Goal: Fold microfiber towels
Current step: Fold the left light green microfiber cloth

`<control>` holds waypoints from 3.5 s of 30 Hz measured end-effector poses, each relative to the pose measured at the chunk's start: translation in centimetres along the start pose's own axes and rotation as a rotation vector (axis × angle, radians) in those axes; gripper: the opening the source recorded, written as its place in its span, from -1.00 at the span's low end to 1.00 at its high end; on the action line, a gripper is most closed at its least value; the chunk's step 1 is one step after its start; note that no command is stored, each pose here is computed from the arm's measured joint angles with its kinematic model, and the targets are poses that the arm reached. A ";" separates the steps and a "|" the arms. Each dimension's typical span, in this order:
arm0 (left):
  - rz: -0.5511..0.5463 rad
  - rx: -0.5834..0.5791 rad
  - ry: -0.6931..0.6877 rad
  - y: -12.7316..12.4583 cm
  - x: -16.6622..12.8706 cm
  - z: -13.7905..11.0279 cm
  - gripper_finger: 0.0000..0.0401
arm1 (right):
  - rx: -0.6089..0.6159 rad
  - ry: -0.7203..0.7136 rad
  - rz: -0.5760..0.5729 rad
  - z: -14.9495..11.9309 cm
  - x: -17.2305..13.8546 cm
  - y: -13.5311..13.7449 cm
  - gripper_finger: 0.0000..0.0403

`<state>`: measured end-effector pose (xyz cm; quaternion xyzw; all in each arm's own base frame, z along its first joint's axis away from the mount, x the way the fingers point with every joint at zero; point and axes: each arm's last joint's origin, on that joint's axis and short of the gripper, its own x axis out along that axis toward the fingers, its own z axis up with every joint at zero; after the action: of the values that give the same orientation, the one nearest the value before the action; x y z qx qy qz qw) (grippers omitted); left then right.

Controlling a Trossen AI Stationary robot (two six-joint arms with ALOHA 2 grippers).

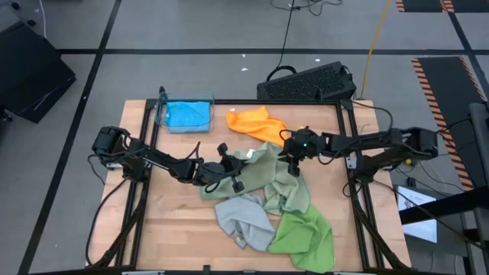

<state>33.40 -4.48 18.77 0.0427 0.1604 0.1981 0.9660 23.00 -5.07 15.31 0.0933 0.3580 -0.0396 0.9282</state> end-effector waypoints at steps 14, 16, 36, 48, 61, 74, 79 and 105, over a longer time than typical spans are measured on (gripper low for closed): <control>-0.057 -0.055 0.047 0.1 1.0 -1.1 -0.97 | -0.067 -0.153 0.146 0.5 3.7 1.1 -0.89; -0.052 -0.068 0.063 0.0 1.3 -1.7 -0.94 | -0.069 -0.182 0.167 1.1 3.0 1.1 -0.95; -0.183 -0.209 0.097 -0.1 4.1 -4.4 -0.48 | -0.047 -0.152 -0.015 0.1 0.0 8.1 -0.64; -0.284 -0.273 -0.025 -0.5 3.9 -3.0 -0.14 | -0.019 -0.185 -0.196 -2.9 3.1 11.6 -0.29; -0.237 -0.198 -0.057 -3.6 1.9 -3.0 -0.11 | 0.026 -0.216 -0.193 -4.0 4.4 12.7 -0.21; -0.109 -0.140 -0.072 -3.9 1.5 -3.1 -0.11 | -0.012 -0.285 -0.280 -4.1 5.8 12.2 0.02; -0.114 -0.126 -0.063 -4.0 1.6 -3.5 -0.10 | -0.084 -0.297 -0.360 -3.9 5.6 11.9 -0.34; 0.015 -0.031 0.095 -5.0 5.6 -5.4 -0.94 | -0.169 -0.192 -0.210 0.1 0.1 7.9 -0.78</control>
<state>38.34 -6.72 11.33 0.0196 0.2025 0.2097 0.9564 24.24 2.61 16.46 -0.0271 0.2776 -0.1151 0.9534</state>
